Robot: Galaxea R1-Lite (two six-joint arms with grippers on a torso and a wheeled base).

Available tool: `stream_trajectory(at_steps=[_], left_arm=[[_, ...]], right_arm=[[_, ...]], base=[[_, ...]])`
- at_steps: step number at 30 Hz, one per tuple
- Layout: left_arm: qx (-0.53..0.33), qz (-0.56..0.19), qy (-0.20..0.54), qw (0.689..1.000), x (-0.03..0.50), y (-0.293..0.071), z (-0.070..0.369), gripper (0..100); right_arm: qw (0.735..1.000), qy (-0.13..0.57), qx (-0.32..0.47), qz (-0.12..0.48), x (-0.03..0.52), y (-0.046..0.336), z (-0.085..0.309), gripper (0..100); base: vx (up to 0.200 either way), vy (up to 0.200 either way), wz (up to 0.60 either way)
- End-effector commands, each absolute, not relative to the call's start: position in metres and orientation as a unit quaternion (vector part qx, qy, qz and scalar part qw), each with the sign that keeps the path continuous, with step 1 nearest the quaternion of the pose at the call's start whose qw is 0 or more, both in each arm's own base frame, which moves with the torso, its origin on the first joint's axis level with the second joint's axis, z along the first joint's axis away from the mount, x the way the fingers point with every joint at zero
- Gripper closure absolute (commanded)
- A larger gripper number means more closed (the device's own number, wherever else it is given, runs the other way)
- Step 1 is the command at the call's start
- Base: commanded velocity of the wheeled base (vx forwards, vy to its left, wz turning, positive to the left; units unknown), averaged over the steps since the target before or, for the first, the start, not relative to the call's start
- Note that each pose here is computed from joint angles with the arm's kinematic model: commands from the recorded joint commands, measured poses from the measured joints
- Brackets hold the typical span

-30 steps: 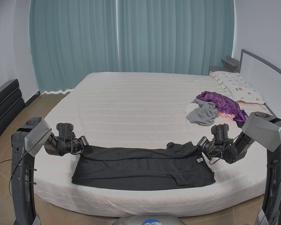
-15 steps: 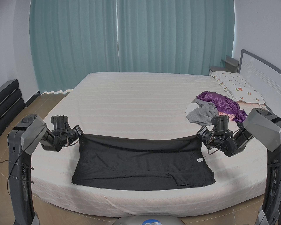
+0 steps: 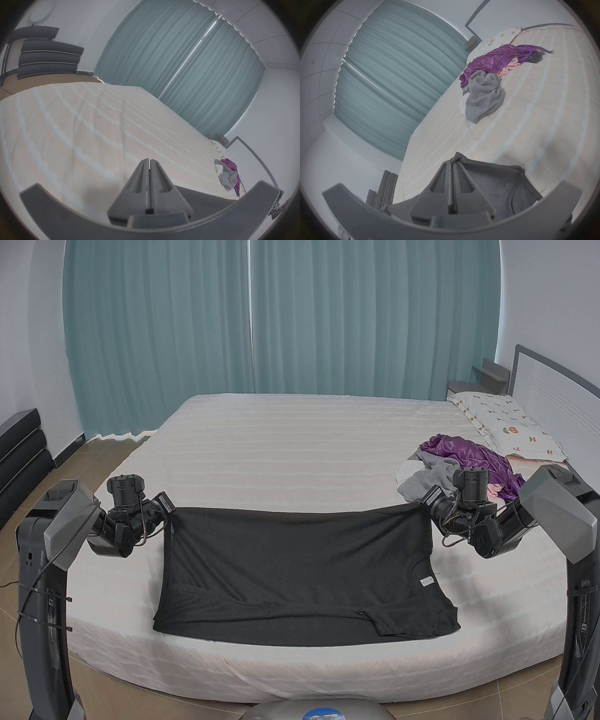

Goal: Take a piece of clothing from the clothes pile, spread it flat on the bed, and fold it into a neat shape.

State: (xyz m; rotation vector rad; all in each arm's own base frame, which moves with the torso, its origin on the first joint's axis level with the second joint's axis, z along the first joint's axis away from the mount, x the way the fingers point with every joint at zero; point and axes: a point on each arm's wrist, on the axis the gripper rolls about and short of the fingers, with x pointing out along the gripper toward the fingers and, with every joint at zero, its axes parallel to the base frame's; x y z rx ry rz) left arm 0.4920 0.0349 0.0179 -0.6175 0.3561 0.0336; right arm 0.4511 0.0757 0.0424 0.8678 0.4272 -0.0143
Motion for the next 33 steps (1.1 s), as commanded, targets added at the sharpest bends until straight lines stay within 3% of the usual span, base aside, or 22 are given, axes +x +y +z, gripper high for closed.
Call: stream_trajectory(at_steps=[1, 12, 22, 33], left_arm=[[-0.304, 0.018, 0.170, 0.937, 0.492, 0.035, 0.020, 100], [-0.305, 0.038, 0.186, 0.933, 0.483, 0.040, 0.011, 100], [-0.309, 0.049, 0.226, 0.922, 0.442, 0.048, 0.017, 100], [-0.288, 0.035, 0.281, 0.915, 0.386, 0.042, -0.018, 100]], right_arm=[[0.886, 0.203, 0.417, -0.005, 0.455, 0.077, 0.041, 100], [0.883, 0.233, 0.406, -0.021, 0.449, 0.071, 0.027, 100], [0.871, 0.288, 0.399, -0.015, 0.406, 0.067, 0.031, 100], [0.853, 0.360, 0.376, -0.035, 0.367, 0.063, 0.002, 100]], base=[[0.000, 0.000, 0.00], [0.000, 0.000, 0.00], [0.000, 0.000, 0.00], [0.000, 0.000, 0.00]])
